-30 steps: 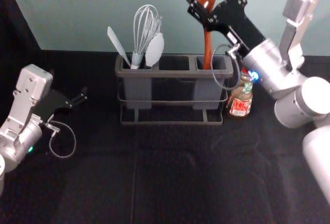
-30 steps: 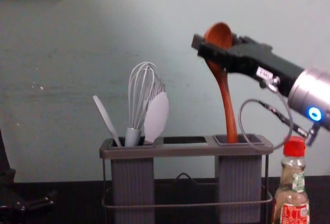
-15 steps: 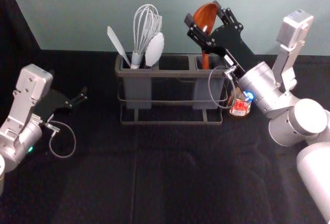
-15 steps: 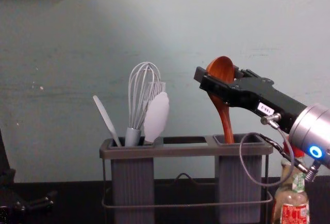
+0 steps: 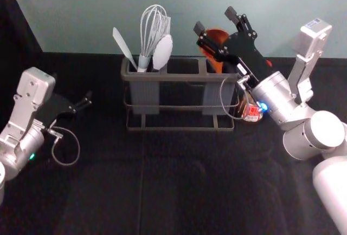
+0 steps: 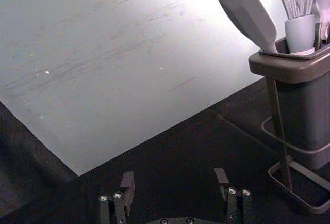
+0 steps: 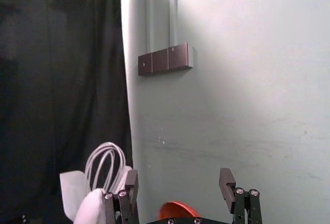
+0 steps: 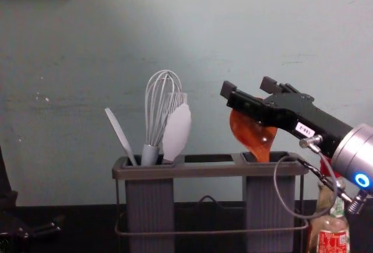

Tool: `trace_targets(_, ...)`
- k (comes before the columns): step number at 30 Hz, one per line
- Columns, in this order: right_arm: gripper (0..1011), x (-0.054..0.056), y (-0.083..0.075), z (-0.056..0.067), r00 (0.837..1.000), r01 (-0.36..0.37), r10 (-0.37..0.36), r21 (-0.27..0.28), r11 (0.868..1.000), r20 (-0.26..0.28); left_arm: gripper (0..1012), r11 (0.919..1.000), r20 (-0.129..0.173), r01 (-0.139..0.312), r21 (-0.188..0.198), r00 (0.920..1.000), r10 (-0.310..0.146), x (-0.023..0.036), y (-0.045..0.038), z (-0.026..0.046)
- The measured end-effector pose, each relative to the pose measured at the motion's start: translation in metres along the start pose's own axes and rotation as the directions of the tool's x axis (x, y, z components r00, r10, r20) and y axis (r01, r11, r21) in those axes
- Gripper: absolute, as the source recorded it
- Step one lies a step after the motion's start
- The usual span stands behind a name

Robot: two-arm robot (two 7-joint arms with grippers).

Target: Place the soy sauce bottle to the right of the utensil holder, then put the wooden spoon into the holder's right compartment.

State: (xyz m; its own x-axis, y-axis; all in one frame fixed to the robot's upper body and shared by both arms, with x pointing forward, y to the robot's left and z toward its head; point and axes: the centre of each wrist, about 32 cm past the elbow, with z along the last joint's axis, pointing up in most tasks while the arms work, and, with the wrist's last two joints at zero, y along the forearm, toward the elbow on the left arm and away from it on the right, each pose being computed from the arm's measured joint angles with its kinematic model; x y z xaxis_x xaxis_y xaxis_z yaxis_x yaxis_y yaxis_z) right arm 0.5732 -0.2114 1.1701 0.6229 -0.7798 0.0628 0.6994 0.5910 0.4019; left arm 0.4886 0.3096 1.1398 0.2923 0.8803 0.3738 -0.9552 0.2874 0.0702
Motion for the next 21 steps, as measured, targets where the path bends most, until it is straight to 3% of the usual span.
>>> trace_targets(9, 1002, -0.005, 0.0, 0.013, 1.0, -0.004, 0.003, 0.036, 0.999, 0.016, 1011, 1.0, 0.0, 0.0, 0.0, 1.0, 0.0, 0.0, 0.0, 0.0)
trace_targets(14, 1003, -0.006, -0.004, 0.034, 0.998, 0.018, -0.02, 0.042, 0.999, 0.053, 1011, 1.0, 0.0, 0.0, 0.0, 1.0, 0.0, 0.0, 0.0, 0.0)
trace_targets(21, 1003, 0.004, -0.016, 0.062, 0.989, 0.08, -0.085, 0.048, 0.996, 0.119, 1011, 1.0, 0.0, 0.0, 0.0, 1.0, 0.0, 0.0, 0.0, 0.0)
